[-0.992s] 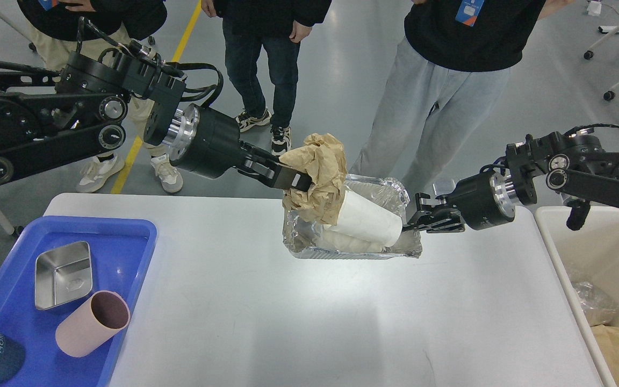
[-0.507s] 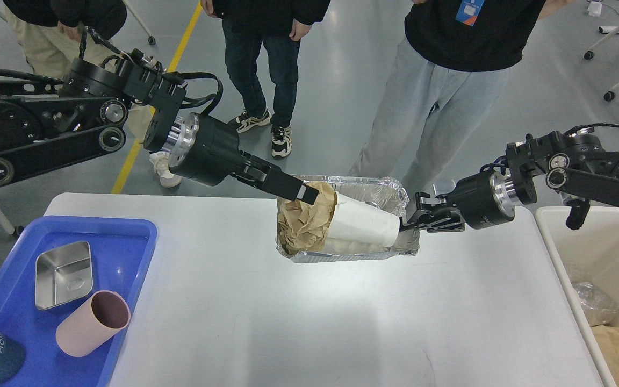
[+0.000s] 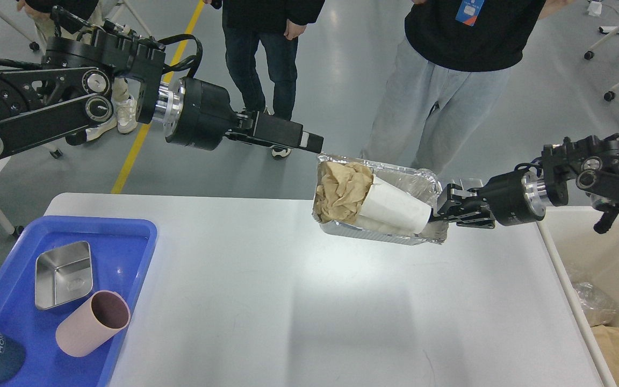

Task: Tidy desktop
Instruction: 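Carry the foil tray with the right gripper into the white bin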

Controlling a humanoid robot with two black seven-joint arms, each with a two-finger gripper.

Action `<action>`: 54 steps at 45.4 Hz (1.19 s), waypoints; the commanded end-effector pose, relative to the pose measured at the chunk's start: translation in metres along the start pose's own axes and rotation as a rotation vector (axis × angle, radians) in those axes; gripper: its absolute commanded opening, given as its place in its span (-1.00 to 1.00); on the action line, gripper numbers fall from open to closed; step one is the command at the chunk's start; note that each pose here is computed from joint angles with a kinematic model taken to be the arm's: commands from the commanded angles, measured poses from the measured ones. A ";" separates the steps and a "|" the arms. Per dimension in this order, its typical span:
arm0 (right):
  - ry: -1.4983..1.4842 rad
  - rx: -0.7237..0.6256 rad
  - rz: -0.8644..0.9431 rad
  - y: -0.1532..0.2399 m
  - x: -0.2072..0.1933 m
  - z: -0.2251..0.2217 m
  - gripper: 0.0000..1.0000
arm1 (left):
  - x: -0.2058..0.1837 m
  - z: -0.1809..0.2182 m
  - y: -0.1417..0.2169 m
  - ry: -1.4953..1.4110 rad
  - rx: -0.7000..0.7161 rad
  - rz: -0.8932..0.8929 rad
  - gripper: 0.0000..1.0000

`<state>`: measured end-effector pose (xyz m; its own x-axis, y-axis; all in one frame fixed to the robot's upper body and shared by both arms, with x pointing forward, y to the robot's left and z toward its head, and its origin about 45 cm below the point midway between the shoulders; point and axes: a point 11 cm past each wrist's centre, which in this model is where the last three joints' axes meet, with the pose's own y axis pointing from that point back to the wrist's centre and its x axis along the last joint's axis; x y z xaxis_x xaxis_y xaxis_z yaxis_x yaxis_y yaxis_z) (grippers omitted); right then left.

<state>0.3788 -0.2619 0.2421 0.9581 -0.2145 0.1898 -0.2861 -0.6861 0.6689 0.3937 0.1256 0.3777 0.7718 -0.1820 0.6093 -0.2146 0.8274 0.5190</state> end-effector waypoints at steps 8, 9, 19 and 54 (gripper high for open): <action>-0.180 -0.080 0.191 0.038 0.010 0.071 -1.00 | 0.003 -0.033 0.023 0.047 0.051 0.137 0.84; -0.201 -0.084 0.213 0.043 0.011 0.077 -1.00 | 0.003 -0.035 0.026 0.050 0.055 0.148 0.84; -0.414 -0.159 0.423 0.081 0.002 0.149 -1.00 | -0.001 -0.064 0.058 0.164 0.044 0.308 0.84; -0.911 -0.400 0.923 0.191 -0.096 0.296 -1.00 | -0.041 -0.157 0.133 0.510 0.151 0.765 0.84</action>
<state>0.2428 -0.5647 0.1442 0.0836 -0.9685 0.2344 -0.6600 0.1224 0.7412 0.4276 0.3144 0.3344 0.5752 0.6196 0.5341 -0.7939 0.5801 0.1821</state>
